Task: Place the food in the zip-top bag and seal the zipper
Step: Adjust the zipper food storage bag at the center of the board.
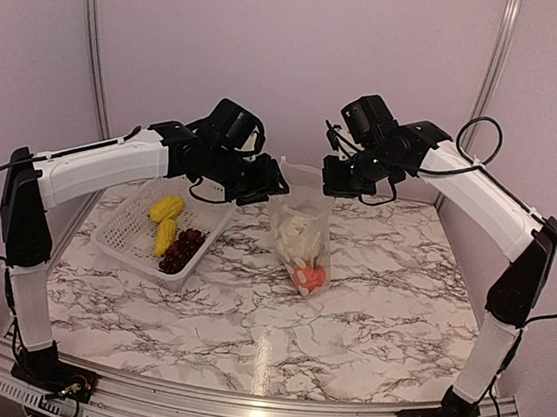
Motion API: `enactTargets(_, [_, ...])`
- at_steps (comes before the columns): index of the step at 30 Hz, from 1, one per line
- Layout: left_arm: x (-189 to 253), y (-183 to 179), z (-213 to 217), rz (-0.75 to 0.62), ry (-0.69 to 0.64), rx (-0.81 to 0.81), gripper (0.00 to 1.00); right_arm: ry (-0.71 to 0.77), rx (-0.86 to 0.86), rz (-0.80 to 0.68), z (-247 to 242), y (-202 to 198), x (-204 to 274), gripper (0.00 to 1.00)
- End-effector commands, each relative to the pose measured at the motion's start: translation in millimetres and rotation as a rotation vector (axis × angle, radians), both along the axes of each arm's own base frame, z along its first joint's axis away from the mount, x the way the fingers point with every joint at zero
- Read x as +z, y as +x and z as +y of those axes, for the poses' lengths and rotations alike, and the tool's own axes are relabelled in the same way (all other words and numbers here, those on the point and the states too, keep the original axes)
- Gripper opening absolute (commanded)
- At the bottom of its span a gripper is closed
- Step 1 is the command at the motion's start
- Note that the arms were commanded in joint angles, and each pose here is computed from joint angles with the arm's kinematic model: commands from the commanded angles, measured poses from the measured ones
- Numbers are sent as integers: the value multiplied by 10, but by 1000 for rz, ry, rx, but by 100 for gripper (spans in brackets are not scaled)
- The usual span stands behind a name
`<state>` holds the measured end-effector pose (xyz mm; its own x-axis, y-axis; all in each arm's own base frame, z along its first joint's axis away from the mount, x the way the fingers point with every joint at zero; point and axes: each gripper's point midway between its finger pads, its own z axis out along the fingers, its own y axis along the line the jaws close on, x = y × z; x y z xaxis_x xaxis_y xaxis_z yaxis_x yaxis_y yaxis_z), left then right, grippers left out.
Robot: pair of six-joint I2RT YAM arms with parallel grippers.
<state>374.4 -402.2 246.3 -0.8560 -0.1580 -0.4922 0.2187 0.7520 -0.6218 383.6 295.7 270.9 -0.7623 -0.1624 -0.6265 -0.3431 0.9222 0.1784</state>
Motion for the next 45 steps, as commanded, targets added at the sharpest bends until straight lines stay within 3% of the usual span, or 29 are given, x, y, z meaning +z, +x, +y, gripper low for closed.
enactTargets(1, [-165, 208, 237, 42, 88, 119, 54, 54, 57, -47, 163, -9, 210, 0])
enactTargets(9, [-308, 467, 280, 47, 116, 106, 53, 43, 91, -23, 191, -61, 143, 0])
enactTargets(15, [-98, 546, 170, -17, 98, 31, 58, 52, 112, -7, 205, -114, 144, 0])
enactTargets(26, [-283, 350, 246, 89, 117, 18, 42, 61, 107, -10, 189, -139, 146, 0])
enactTargets(30, [-296, 328, 352, 82, 145, 50, 26, 66, 106, -10, 195, -138, 139, 0])
enactTargets(34, [-216, 326, 325, 60, 133, 53, 9, 48, 113, -8, 204, -110, 87, 10])
enactTargets(36, [-170, 328, 297, 49, 118, 51, 7, 34, 113, 0, 224, -81, 34, 19])
enactTargets(39, [-88, 339, 287, 31, 97, 61, 5, 20, 112, 10, 243, -42, -5, 25])
enactTargets(45, [95, 366, 318, -18, 59, 90, 2, 2, 91, -12, 225, 33, 14, 17])
